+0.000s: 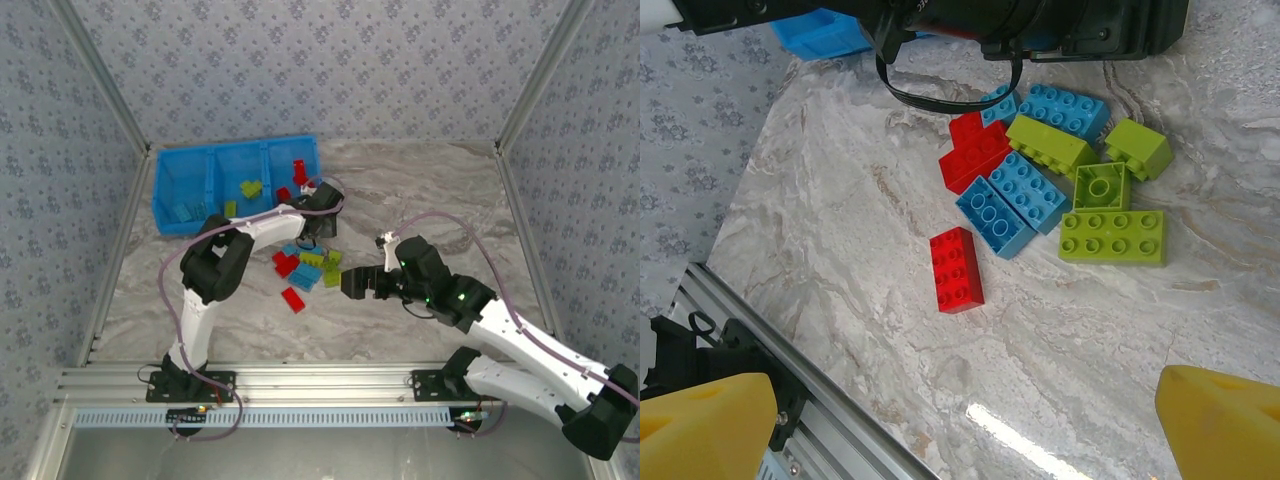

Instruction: Sort the legos into containers by color

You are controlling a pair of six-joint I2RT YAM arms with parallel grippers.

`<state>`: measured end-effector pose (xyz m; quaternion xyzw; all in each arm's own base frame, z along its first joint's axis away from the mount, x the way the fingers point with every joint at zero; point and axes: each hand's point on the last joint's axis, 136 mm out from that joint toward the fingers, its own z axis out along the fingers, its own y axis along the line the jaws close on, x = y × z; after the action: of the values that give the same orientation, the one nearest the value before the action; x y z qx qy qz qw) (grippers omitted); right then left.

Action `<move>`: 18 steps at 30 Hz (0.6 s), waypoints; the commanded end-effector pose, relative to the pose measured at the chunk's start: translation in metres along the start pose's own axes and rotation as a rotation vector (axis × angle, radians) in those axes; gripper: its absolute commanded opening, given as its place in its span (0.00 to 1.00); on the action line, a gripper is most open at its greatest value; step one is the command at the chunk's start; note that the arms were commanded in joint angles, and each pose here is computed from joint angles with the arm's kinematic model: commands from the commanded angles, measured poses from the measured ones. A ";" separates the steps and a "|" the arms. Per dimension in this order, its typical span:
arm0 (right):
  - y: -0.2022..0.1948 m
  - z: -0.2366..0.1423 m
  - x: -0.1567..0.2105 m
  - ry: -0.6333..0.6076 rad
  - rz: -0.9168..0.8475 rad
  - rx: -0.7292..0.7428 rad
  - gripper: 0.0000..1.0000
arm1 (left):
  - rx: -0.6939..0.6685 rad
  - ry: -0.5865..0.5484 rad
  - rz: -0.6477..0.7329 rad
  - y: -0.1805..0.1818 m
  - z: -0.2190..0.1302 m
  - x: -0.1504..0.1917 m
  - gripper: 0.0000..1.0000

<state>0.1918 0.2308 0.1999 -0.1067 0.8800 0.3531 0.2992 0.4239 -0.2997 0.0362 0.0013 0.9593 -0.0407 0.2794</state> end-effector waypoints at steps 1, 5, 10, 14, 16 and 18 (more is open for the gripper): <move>0.003 -0.002 -0.006 -0.013 0.012 0.001 1.00 | 0.013 0.035 0.021 -0.003 0.001 0.006 0.65; 0.004 -0.001 -0.006 -0.013 0.012 -0.004 1.00 | 0.068 0.043 0.005 -0.008 -0.016 0.005 0.57; 0.004 -0.001 -0.007 -0.016 0.009 -0.004 1.00 | 0.132 -0.019 0.008 -0.011 -0.072 -0.007 0.56; 0.003 0.000 -0.007 -0.018 0.008 -0.002 1.00 | 0.098 -0.172 -0.034 0.024 -0.127 -0.042 0.55; 0.003 0.000 -0.006 -0.017 0.011 -0.006 1.00 | 0.068 -0.261 -0.079 0.055 -0.155 -0.065 0.54; 0.004 0.000 -0.005 -0.014 0.011 -0.011 1.00 | 0.024 -0.334 -0.135 0.090 -0.175 -0.087 0.54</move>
<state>0.1928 0.2318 0.1978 -0.1040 0.8818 0.3524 0.2957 0.3909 -0.2495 0.1792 -0.0192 0.9229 -0.1062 0.3697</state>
